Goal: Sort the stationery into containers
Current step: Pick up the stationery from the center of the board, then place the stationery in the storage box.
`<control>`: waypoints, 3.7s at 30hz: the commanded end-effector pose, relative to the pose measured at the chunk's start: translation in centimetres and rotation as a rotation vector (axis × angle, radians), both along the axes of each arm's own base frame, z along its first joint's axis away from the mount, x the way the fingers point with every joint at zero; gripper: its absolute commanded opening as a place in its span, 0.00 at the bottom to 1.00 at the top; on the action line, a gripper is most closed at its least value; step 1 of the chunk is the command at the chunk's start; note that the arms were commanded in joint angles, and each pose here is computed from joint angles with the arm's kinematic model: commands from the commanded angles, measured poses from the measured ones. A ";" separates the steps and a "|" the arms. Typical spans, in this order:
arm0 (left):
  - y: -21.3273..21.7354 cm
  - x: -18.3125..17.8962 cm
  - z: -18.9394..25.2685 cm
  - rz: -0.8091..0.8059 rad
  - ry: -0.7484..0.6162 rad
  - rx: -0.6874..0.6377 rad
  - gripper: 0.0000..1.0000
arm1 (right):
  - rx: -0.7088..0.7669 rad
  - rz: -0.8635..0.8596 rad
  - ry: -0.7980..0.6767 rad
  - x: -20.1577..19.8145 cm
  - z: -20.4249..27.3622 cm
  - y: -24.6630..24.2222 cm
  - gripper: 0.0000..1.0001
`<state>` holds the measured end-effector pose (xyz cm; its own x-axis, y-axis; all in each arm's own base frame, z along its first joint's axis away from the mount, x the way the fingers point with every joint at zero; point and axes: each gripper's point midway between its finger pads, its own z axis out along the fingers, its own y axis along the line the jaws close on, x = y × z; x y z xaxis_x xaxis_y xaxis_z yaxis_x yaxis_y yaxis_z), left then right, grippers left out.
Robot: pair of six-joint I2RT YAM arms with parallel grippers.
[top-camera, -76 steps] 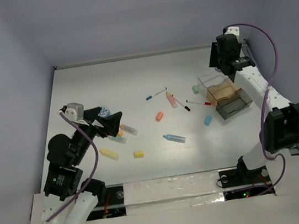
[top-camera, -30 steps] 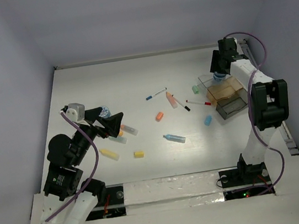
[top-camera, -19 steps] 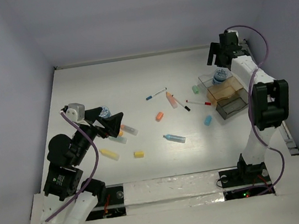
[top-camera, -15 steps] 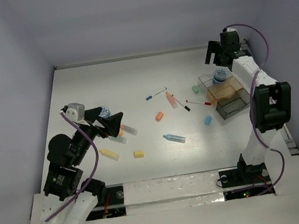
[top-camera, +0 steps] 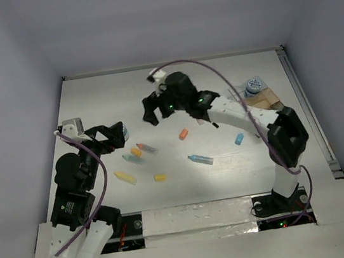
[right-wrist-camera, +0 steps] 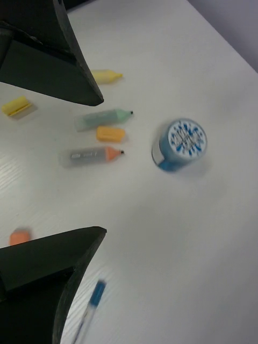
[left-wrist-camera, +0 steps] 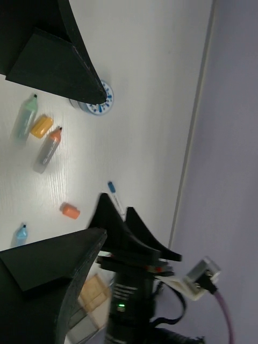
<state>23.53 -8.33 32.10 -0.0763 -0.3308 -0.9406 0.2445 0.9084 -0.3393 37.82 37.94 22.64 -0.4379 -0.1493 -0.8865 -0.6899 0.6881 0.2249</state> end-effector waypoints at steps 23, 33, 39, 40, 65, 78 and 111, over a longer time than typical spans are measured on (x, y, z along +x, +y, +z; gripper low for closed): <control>11.2 -1.4 1.4 0.656 0.037 -0.251 0.99 | -0.189 0.215 -0.050 -0.2 -10.9 18.6 1.00; 10.2 -0.9 1.4 0.592 0.034 -0.229 0.99 | -0.150 0.200 -0.083 0.7 -12.0 20.4 0.92; 9.9 -0.9 1.5 0.572 0.026 -0.225 0.99 | -0.111 0.166 -0.101 1.3 -11.1 20.7 0.58; 9.8 -0.9 1.5 0.566 0.026 -0.224 0.99 | -0.100 0.160 -0.110 1.4 -10.5 20.8 0.57; -6.3 -3.0 2.2 -0.405 -0.136 0.018 0.99 | -0.062 -0.862 -0.145 7.6 4.0 -27.9 0.44; -7.2 -3.0 1.6 -0.455 -0.114 0.027 0.99 | -0.171 -0.976 -0.002 8.2 -1.4 -34.5 0.44; -7.6 -2.9 1.3 -0.473 -0.103 0.034 0.99 | -0.147 -0.974 0.070 11.5 -7.3 -35.4 0.56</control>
<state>20.73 -15.48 32.42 -0.1610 -0.2472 -0.9555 0.6318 0.7180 -0.2922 47.32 2.64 12.23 -0.5799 0.1723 -0.7962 0.1994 0.9777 0.0664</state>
